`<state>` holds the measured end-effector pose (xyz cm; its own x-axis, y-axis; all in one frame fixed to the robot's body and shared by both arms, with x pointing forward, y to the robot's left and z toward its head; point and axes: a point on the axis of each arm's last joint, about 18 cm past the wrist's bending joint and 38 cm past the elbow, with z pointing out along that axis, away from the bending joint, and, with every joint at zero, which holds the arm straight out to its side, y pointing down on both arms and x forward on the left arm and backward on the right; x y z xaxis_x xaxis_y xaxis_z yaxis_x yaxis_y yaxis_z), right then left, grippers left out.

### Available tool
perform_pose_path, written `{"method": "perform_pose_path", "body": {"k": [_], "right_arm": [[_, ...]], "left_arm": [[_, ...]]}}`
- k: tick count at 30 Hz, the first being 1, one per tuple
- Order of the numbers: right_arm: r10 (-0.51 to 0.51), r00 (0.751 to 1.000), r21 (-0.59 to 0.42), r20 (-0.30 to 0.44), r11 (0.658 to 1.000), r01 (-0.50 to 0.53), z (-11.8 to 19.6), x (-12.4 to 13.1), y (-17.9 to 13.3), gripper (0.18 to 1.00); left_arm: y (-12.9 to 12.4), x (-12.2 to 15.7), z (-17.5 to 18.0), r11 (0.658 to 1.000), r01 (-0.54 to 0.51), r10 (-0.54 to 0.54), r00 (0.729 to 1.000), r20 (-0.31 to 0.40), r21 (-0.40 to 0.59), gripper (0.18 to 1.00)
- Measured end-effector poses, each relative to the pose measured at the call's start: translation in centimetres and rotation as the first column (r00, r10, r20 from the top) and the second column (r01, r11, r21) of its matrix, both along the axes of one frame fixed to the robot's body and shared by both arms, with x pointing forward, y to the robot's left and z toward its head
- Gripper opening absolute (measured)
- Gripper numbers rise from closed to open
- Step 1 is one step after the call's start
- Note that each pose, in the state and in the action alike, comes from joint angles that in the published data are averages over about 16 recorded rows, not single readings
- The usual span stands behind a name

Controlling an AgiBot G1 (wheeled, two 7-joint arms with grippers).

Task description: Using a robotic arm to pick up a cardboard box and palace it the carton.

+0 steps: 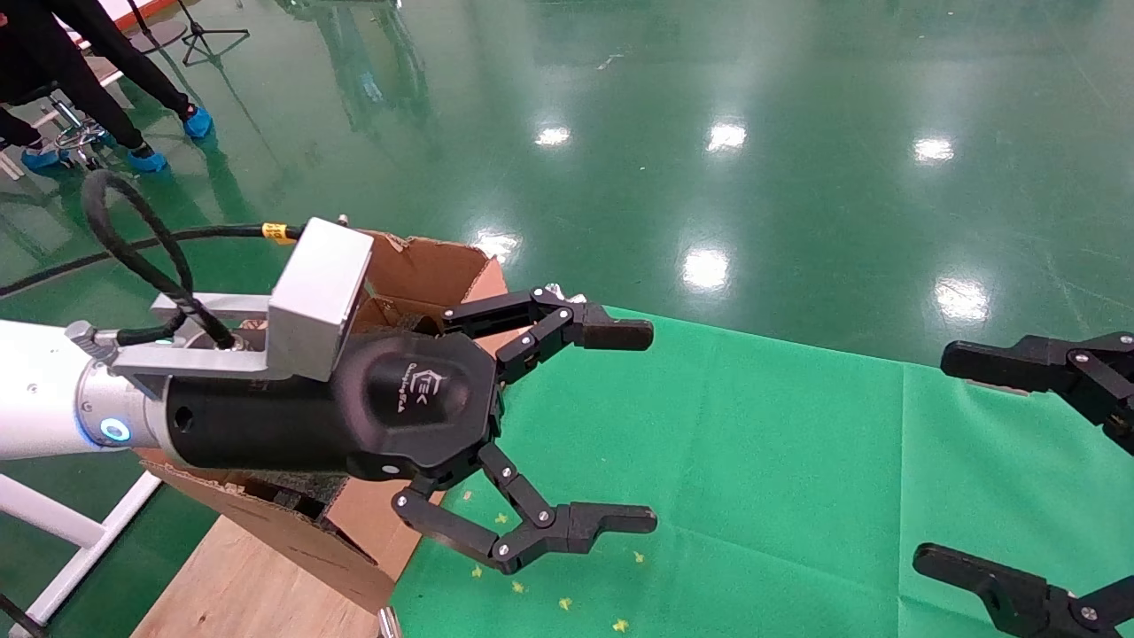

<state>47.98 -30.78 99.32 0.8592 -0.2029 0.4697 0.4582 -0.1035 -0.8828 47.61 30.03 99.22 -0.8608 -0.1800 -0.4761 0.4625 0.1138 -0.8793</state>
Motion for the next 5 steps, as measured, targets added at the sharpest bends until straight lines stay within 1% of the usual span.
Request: {"method": "perform_pose_path", "body": {"k": [5], "right_arm": [[0.0, 1.0, 0.0, 0.0, 1.0, 0.0, 0.0, 0.0, 0.0, 1.001]], "left_arm": [[0.0, 0.0, 0.0, 1.0, 0.0, 0.0, 1.0, 0.0, 0.0, 1.0]]}}
